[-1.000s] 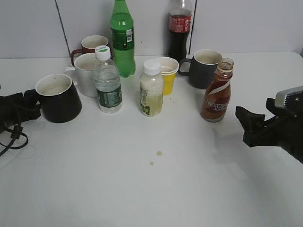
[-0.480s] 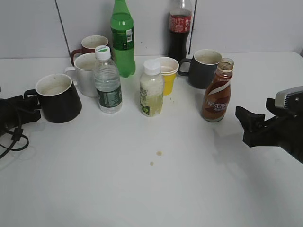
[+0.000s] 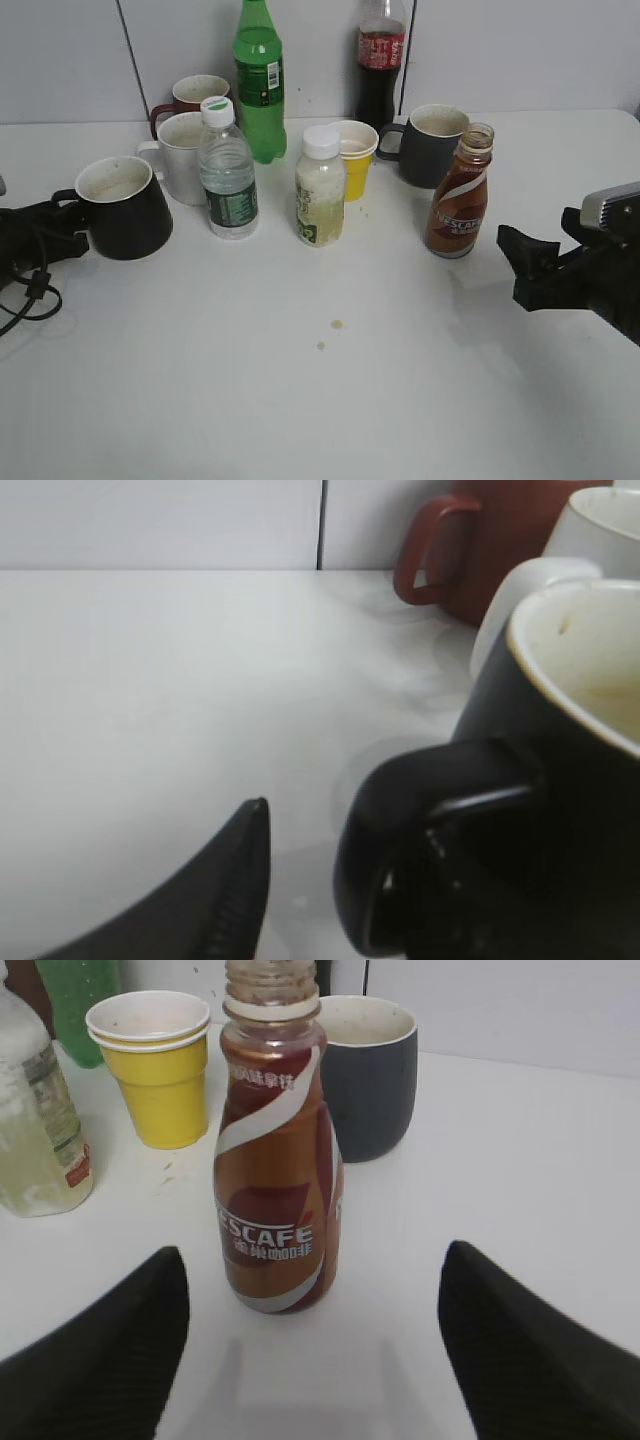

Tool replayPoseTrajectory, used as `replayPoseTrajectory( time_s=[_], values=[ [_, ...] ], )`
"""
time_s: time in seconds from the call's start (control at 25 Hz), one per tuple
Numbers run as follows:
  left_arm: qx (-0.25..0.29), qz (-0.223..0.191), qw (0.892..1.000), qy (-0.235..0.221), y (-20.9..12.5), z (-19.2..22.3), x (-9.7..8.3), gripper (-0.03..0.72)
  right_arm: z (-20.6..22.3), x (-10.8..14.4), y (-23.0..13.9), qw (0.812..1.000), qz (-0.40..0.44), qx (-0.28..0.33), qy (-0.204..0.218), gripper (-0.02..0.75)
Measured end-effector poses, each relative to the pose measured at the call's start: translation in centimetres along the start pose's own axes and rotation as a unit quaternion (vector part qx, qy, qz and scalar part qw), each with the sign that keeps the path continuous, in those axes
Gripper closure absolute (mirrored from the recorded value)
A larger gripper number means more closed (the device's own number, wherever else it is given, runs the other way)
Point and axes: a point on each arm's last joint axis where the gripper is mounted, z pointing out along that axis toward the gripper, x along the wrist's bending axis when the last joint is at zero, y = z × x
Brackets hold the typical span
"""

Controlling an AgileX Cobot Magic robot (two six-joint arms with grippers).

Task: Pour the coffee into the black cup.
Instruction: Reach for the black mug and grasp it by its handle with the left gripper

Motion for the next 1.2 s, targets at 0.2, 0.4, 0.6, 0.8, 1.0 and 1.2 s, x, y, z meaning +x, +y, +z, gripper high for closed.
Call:
replayPoseTrajectory(
  time_s=[0.2,0.4,0.6,0.8,1.0,1.2],
  values=[
    [0.001,0.001,1.0,-0.002,0.0,0.0,0.0,0.374,0.0,0.0,0.0,1.0,0.0,0.0,0.0,0.155],
    [0.0,0.001,1.0,-0.001,0.0,0.1,0.0,0.374,0.0,0.0,0.0,1.0,0.0,0.0,0.0,0.155],
    [-0.012,0.006,1.0,-0.004,0.7,0.8,0.1,0.374,0.0,0.0,0.0,1.0,0.0,0.0,0.0,0.155],
    [-0.007,0.005,1.0,-0.004,0.2,1.1,0.2,0.374,0.0,0.0,0.0,1.0,0.0,0.0,0.0,0.155],
    [-0.021,0.002,1.0,-0.009,-0.3,1.5,0.2,0.374,0.0,0.0,0.0,1.0,0.0,0.0,0.0,0.155],
    [-0.026,0.007,1.0,-0.013,0.0,2.2,0.3,0.374,0.0,0.0,0.0,1.0,0.0,0.0,0.0,0.155]
  ],
)
